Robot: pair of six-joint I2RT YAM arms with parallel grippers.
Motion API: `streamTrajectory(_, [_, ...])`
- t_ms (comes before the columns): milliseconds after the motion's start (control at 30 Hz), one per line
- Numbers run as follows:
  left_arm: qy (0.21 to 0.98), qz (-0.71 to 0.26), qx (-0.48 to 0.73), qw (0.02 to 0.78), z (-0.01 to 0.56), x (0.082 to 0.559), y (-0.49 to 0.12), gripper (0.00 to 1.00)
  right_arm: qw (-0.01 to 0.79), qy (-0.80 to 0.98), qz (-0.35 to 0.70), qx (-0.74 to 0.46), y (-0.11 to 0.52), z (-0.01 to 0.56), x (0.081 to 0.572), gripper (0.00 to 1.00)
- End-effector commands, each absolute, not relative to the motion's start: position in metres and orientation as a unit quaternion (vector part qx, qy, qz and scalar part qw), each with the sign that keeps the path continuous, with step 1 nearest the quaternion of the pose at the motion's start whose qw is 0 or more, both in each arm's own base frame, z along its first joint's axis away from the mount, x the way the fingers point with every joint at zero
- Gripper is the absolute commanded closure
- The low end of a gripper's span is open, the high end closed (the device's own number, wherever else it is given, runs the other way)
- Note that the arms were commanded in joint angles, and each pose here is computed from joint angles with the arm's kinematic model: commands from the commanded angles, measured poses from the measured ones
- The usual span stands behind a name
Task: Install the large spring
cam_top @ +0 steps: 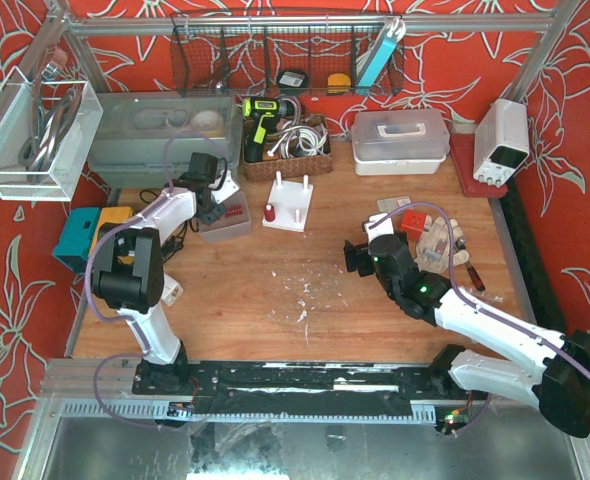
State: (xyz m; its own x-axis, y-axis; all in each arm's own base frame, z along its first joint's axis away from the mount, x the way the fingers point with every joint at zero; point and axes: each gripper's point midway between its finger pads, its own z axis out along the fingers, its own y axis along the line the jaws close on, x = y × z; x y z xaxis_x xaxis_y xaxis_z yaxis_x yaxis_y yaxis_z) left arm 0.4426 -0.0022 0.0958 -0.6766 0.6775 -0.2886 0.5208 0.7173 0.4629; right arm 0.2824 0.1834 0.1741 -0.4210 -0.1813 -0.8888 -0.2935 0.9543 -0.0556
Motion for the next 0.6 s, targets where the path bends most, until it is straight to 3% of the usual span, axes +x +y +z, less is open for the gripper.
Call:
streamTrajectory(0, [0.893, 0.173, 0.357, 0.213, 0.084, 0.443, -0.003, 0.61, 0.523, 0.84, 0.054, -0.137, 0.182, 0.176, 0.28, 0.01])
streamTrajectory(567, [0.895, 0.157, 0.383, 0.167, 0.051, 0.434, -0.004, 0.63, 0.528, 0.837, 0.054, -0.133, 0.179, 0.179, 0.279, 0.01])
